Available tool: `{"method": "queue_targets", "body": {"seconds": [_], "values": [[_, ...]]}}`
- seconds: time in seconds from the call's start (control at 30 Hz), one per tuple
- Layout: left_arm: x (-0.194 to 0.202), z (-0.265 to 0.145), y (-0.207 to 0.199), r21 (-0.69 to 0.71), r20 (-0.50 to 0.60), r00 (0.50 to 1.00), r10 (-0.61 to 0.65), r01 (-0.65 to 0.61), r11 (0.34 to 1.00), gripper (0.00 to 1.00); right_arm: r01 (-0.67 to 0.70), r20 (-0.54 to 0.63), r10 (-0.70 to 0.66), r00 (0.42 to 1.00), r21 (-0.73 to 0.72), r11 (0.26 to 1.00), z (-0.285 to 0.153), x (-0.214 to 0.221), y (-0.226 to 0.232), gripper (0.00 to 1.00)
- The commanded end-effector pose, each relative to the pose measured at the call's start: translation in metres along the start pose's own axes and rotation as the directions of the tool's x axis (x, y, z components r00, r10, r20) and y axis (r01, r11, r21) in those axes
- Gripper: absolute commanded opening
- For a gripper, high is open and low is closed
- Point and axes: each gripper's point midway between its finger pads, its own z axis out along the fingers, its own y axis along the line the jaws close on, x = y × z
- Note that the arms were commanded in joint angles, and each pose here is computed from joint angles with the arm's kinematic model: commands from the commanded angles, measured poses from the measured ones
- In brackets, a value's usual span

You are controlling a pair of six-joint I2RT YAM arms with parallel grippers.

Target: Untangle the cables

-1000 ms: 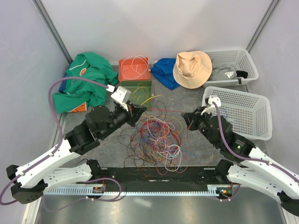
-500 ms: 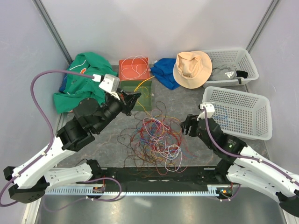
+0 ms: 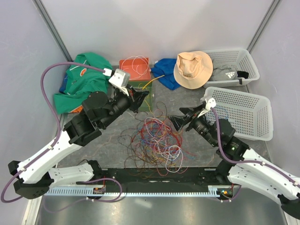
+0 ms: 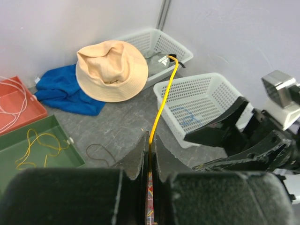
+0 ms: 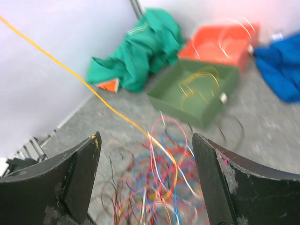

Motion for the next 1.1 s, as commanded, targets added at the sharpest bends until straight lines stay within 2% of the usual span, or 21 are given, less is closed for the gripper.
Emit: {"method": "queue_targets", "body": {"seconds": [0.0,0.3,0.43,0.6,0.67,0.7,0.77,0.8,0.87,0.9,0.93,0.97,1.0,1.03,1.07], "values": [[-0.029,0.001,-0.017,0.066,0.038,0.998,-0.046,0.043,0.997,0.05,0.035,0.159,-0.013,0.987,-0.138,0.99,0.016,-0.021,0.025,0.85],[-0.037,0.018,-0.029,0.09,0.016,0.999,-0.037,0.035,0.995,0.04,0.098,0.154,-0.072,0.985,-0.171,0.98,0.052,0.006,0.054,0.82],[-0.038,0.018,-0.034,0.114,0.01,0.999,-0.049,0.048,0.992,0.04,0.123,0.152,-0.106,0.983,-0.11,0.986,0.071,0.017,0.052,0.81],[-0.035,0.013,-0.034,0.121,0.005,0.998,-0.06,0.059,0.991,0.04,0.128,0.226,-0.13,0.965,0.025,0.991,0.087,0.004,0.033,0.79],[-0.033,0.011,-0.033,0.121,0.003,0.998,-0.063,0.062,0.991,0.04,0.134,0.225,-0.14,0.964,0.042,0.99,0.095,0.004,0.033,0.7],[-0.033,0.01,-0.033,0.119,0.003,0.998,-0.065,0.064,0.991,0.04,0.136,0.231,-0.141,0.963,0.037,0.99,0.099,-0.002,0.037,0.55],[-0.034,0.007,-0.032,0.119,0.008,0.998,-0.067,0.066,0.991,0.04,0.136,0.215,-0.142,0.966,0.043,0.99,0.1,0.001,0.037,0.41],[-0.034,0.006,-0.032,0.119,0.008,0.998,-0.066,0.065,0.991,0.04,0.127,0.217,-0.134,0.967,0.048,0.991,0.099,0.001,0.035,0.29],[-0.032,0.004,-0.028,0.106,0.009,0.998,-0.064,0.063,0.992,0.04,0.111,0.234,-0.117,0.965,0.037,0.993,0.092,-0.007,0.037,0.18],[-0.027,0.004,-0.026,0.1,0.003,0.998,-0.062,0.062,0.993,0.04,0.103,0.245,-0.107,0.964,0.027,0.994,0.085,-0.013,0.039,0.07],[-0.027,0.002,-0.024,0.093,0.007,0.998,-0.063,0.062,0.994,0.04,0.088,0.25,-0.092,0.964,0.027,0.996,0.081,-0.018,0.04,0.01],[-0.025,0.001,-0.022,0.083,0.005,0.998,-0.062,0.062,0.995,0.04,0.075,0.257,-0.08,0.963,0.029,0.997,0.079,-0.026,0.042,0.0],[-0.013,0.001,-0.019,0.071,-0.015,0.998,-0.059,0.06,0.996,0.1,0.068,0.24,-0.078,0.968,0.053,0.996,0.072,-0.03,0.038,0.0],[-0.008,0.0,-0.015,0.054,-0.018,0.998,-0.062,0.063,0.997,0.35,0.047,0.234,-0.06,0.97,0.061,0.997,0.069,-0.036,0.038,0.0],[-0.012,-0.007,-0.006,0.016,0.008,0.997,-0.073,0.073,0.997,0.5,0.029,0.248,-0.044,0.968,0.065,0.997,0.066,-0.052,0.042,0.0]]}}
